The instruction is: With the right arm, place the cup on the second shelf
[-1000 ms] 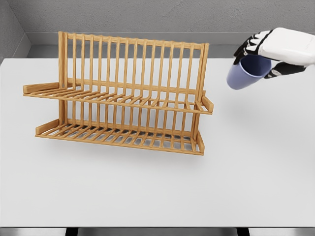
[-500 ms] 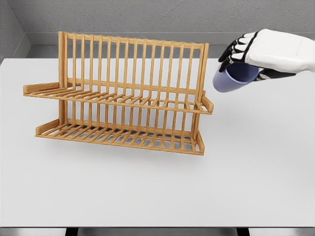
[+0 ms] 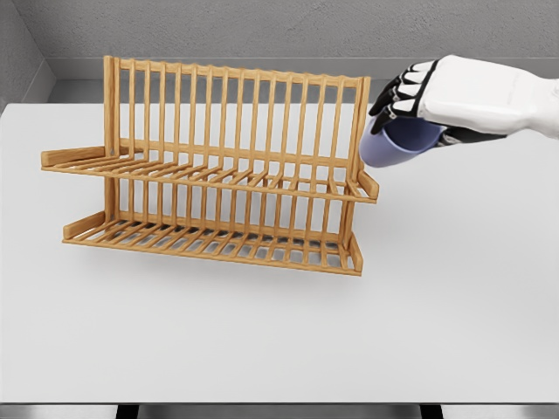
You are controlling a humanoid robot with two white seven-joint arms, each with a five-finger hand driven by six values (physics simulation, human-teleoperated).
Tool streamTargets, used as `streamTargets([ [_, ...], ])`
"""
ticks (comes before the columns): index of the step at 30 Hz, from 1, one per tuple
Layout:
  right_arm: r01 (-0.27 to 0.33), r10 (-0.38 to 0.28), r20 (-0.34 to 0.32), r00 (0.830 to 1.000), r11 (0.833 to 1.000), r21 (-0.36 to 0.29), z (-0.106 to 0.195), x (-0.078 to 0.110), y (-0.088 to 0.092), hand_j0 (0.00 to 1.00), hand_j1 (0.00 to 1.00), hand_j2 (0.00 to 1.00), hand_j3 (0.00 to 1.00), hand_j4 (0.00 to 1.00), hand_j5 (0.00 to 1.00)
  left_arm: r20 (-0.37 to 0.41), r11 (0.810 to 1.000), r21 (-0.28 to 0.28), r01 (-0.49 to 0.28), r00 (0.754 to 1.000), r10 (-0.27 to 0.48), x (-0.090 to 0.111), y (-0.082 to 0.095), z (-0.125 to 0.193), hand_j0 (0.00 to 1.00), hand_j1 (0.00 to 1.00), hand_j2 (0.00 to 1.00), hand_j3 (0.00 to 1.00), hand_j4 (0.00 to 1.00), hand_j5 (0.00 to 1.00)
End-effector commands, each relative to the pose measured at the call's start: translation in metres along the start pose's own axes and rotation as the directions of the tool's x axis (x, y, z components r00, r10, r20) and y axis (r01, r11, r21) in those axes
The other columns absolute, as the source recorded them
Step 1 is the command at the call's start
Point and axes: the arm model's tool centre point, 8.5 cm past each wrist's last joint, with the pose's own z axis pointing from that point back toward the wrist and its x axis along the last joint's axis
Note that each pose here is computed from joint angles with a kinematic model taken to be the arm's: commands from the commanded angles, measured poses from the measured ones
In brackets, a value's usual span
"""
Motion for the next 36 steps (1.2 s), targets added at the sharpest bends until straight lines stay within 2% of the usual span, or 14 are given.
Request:
streamTargets([
  [1, 0.009, -0.009, 0.007, 1.000, 1.000, -0.008, -0.002, 0.001, 0.000, 0.65, 0.65, 0.65, 0.65, 0.65, 0.65, 0.000, 1.000, 0.000, 0.000, 1.000, 0.000, 0.000, 0.000, 0.000, 1.00, 1.00, 1.00, 1.00, 1.00, 1.00],
  [11, 0.016, -0.015, 0.058, 0.998, 1.000, -0.017, -0.022, 0.008, 0.001, 0.65, 0.65, 0.65, 0.65, 0.65, 0.65, 0.000, 1.000, 0.000, 0.000, 1.000, 0.000, 0.000, 0.000, 0.000, 1.00, 1.00, 1.00, 1.00, 1.00, 1.00],
  [16, 0.031, -0.031, 0.089, 0.996, 1.000, 0.000, -0.032, 0.014, 0.009, 0.65, 0.65, 0.65, 0.65, 0.65, 0.65, 0.000, 1.000, 0.000, 0.000, 1.000, 0.000, 0.000, 0.000, 0.000, 1.00, 1.00, 1.00, 1.00, 1.00, 1.00],
  [28, 0.043, -0.048, 0.117, 0.992, 0.998, 0.046, -0.043, 0.021, 0.024, 0.66, 0.66, 0.66, 0.66, 0.66, 0.66, 0.000, 1.000, 0.000, 0.000, 1.000, 0.000, 0.000, 0.000, 0.000, 1.00, 1.00, 1.00, 1.00, 1.00, 1.00],
  [29, 0.044, -0.049, 0.116, 0.992, 0.998, 0.047, -0.043, 0.020, 0.025, 1.00, 1.00, 1.00, 1.00, 1.00, 1.00, 0.000, 1.000, 0.000, -0.001, 1.000, 0.001, 0.000, 0.000, 0.000, 1.00, 1.00, 1.00, 1.00, 1.00, 1.00],
  [31, 0.042, -0.047, 0.115, 0.992, 0.998, 0.046, -0.043, 0.020, 0.024, 1.00, 1.00, 1.00, 1.00, 1.00, 1.00, 0.000, 1.000, 0.000, 0.000, 1.000, 0.000, 0.000, 0.000, 0.000, 1.00, 1.00, 1.00, 1.00, 1.00, 1.00],
  [33, 0.015, -0.016, 0.095, 0.995, 1.000, 0.016, -0.037, 0.015, 0.009, 1.00, 1.00, 1.00, 1.00, 1.00, 1.00, 0.000, 1.000, 0.000, 0.000, 1.000, 0.000, 0.000, 0.000, 0.000, 1.00, 1.00, 1.00, 1.00, 1.00, 1.00],
  [36, -0.040, 0.040, 0.000, 0.999, 0.996, -0.086, -0.008, -0.003, -0.027, 1.00, 1.00, 1.00, 1.00, 1.00, 1.00, 0.000, 1.000, 0.000, -0.001, 1.000, 0.001, 0.000, 0.000, 0.000, 1.00, 1.00, 1.00, 1.00, 1.00, 1.00],
])
